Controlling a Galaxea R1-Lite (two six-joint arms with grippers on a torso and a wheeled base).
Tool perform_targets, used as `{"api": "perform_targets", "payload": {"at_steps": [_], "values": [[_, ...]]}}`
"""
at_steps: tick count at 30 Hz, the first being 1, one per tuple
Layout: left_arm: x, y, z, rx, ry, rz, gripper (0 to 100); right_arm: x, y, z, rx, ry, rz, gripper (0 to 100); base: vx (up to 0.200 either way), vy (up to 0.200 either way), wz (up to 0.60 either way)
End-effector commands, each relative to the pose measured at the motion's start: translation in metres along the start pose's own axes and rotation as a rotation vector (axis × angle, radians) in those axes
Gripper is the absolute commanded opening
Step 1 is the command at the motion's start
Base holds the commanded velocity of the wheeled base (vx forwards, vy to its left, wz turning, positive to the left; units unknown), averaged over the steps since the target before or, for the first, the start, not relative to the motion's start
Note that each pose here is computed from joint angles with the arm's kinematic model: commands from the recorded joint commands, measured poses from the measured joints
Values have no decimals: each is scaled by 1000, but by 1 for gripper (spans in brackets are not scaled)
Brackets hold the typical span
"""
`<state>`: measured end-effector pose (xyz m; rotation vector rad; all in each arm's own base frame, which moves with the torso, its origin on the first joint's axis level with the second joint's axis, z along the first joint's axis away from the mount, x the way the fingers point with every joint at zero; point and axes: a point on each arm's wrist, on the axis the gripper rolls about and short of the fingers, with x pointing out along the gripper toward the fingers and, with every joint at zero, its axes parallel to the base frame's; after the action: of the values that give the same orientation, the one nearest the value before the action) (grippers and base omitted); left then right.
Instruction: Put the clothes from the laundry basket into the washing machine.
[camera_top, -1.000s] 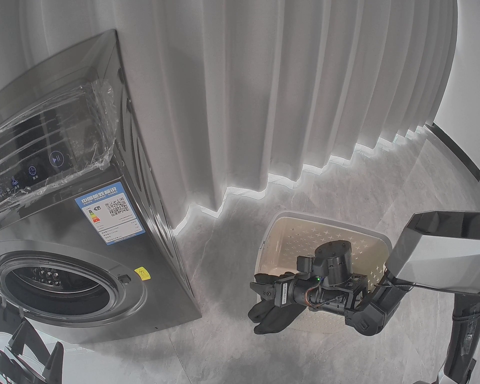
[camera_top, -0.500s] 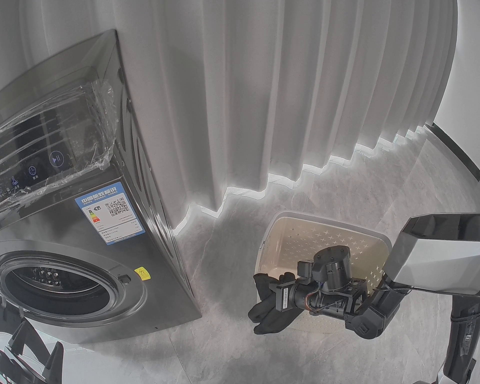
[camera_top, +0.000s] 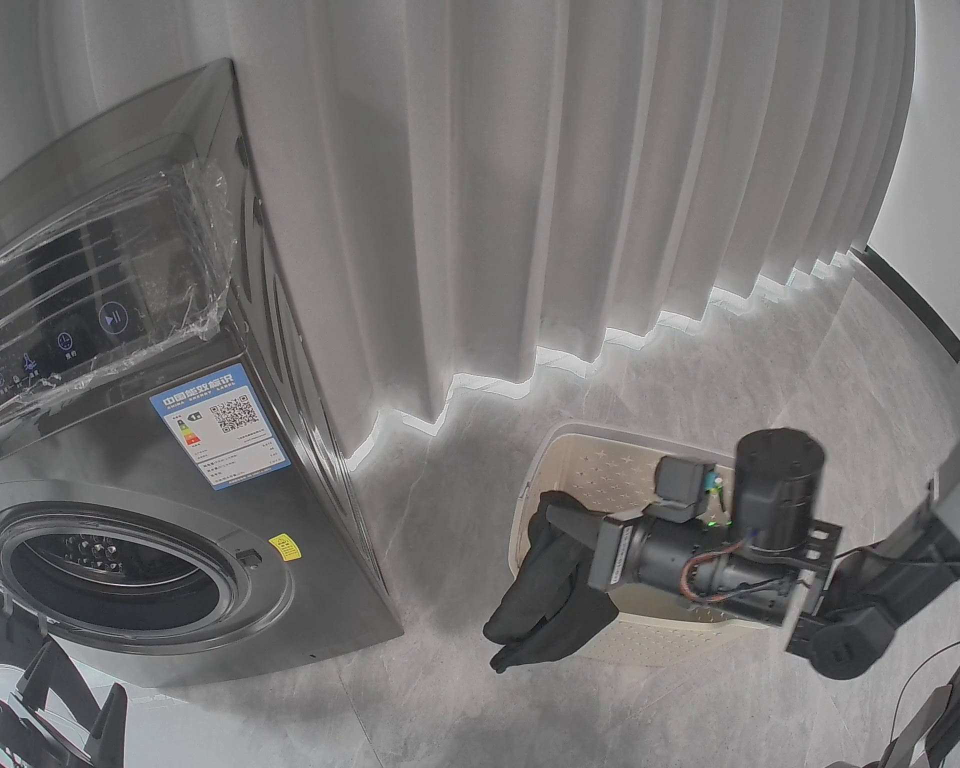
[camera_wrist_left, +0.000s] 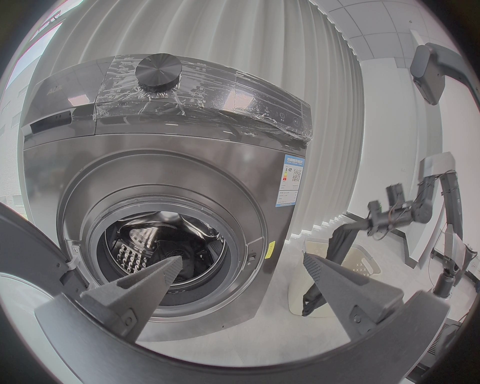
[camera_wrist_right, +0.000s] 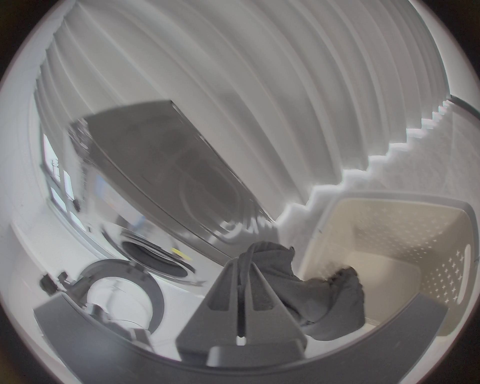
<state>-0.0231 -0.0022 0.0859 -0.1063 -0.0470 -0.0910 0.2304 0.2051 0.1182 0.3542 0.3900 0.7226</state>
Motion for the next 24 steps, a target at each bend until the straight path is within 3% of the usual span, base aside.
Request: {"api": "perform_targets", "payload": {"at_steps": [1, 3, 5, 8, 15, 19, 24], "values": [[0, 0, -3, 0, -3, -1, 100, -99, 54, 48, 52, -191, 295, 0, 0, 0, 0], [0, 0, -3, -1, -3, -1, 100, -108, 55, 50, 53, -200, 329, 0, 0, 0, 0], [0, 0, -3, -1, -3, -1, 100, -126, 62, 52, 55, -201, 428, 0, 0, 0, 0], [0, 0, -3, -7, -5, 0, 100, -140, 67, 50, 73, -187, 494, 0, 0, 0, 0], [0, 0, -4, -15, -3, -1, 100, -144, 65, 46, 56, -187, 557, 0, 0, 0, 0], [0, 0, -4, -65, -6, -5, 100, -145, 66, 46, 54, -190, 565, 0, -200, 0, 0], [0, 0, -3, -63, -11, -10, 100, -145, 67, 47, 52, -197, 574, 0, -200, 0, 0]]}}
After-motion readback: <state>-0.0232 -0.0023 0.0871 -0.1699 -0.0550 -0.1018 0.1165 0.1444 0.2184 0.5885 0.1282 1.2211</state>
